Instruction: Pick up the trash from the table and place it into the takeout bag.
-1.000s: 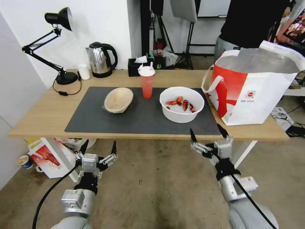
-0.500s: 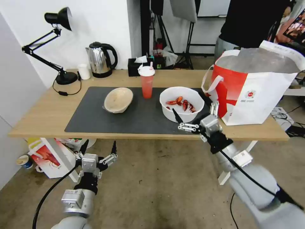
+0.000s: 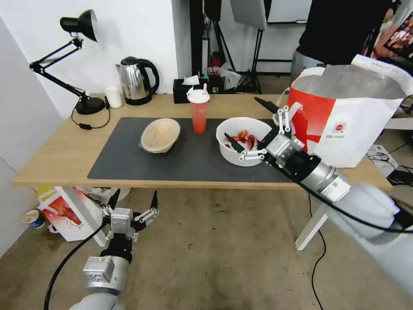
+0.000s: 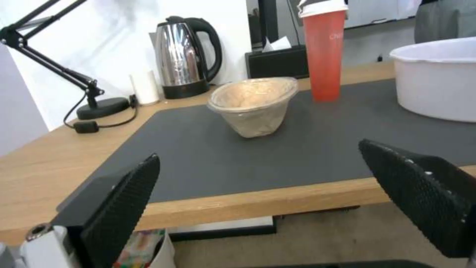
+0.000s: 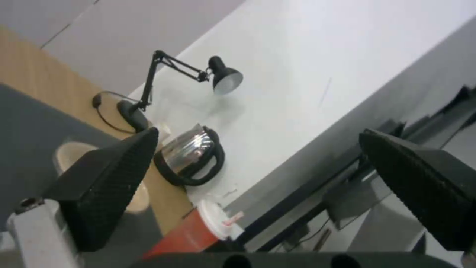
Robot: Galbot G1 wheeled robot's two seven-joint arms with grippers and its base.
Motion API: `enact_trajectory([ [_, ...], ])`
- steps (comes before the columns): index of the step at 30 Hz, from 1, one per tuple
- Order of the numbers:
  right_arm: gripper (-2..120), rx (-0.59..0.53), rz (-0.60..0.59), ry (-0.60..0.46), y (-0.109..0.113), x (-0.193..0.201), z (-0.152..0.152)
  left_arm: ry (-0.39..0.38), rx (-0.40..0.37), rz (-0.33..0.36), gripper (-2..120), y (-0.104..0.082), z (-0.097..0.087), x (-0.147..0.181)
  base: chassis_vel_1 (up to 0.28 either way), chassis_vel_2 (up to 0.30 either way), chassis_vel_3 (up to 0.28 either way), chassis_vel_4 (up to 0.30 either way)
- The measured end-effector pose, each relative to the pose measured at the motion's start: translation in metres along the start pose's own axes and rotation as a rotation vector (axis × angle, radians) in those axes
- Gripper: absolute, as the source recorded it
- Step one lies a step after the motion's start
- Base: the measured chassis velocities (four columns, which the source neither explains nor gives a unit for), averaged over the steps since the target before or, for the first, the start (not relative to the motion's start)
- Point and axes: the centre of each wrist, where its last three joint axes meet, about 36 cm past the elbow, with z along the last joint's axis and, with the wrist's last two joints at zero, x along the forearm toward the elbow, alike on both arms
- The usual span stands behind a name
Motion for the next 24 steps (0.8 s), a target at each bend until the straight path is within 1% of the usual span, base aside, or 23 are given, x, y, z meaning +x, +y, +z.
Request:
enact_trajectory([
  [1,100,0.001,-0.007,0.001,-0.001,0.000,0.000,0.000,0.000,0.000,100,0.000,0.000,0.000,0.000,0.000,0.000,0.000],
  [2,100,-0.001,-0.041,0.020,-0.009,-0.001,-0.002,0.000,0.000,0.000,100,0.000,0.000,0.000,0.000,0.000,0.000,0.000],
  [3,100,-0.001,-0.041,0.020,-0.009,-0.001,-0.002,0.000,0.000,0.000,100,0.000,0.000,0.000,0.000,0.000,0.000,0.000],
  [5,100,-0.006,-0.097,0.057,-0.023,-0.002,-0.006,0.000,0.000,0.000,100,0.000,0.000,0.000,0.000,0.000,0.000,0.000],
  [6,100,-0.014,-0.144,0.094,-0.034,-0.002,-0.009,0.000,0.000,0.000,100,0.000,0.000,0.000,0.000,0.000,0.000,0.000],
  [7,100,-0.014,-0.144,0.094,-0.034,-0.002,-0.009,0.000,0.000,0.000,100,0.000,0.000,0.000,0.000,0.000,0.000,0.000],
  [11,100,-0.043,-0.277,0.222,-0.073,0.000,-0.021,0.000,0.000,0.000,100,0.000,0.000,0.000,0.000,0.000,0.000,0.000],
  [15,100,-0.034,-0.302,0.238,-0.080,0.001,-0.024,0.000,0.000,0.000,100,0.000,0.000,0.000,0.000,0.000,0.000,0.000],
  [16,100,-0.030,-0.335,0.250,-0.087,0.003,-0.021,0.000,0.000,0.000,100,0.000,0.000,0.000,0.000,0.000,0.000,0.000],
  [17,100,-0.030,-0.335,0.250,-0.087,0.003,-0.021,0.000,0.000,0.000,100,0.000,0.000,0.000,0.000,0.000,0.000,0.000],
  [21,100,-0.021,-0.439,0.276,-0.110,0.008,-0.017,0.000,0.000,0.000,100,0.000,0.000,0.000,0.000,0.000,0.000,0.000],
  [22,100,-0.021,-0.439,0.276,-0.110,0.008,-0.017,0.000,0.000,0.000,100,0.000,0.000,0.000,0.000,0.000,0.000,0.000],
  [24,100,-0.056,-0.441,0.278,-0.108,0.008,-0.014,0.000,0.000,0.000,100,0.000,0.000,0.000,0.000,0.000,0.000,0.000],
])
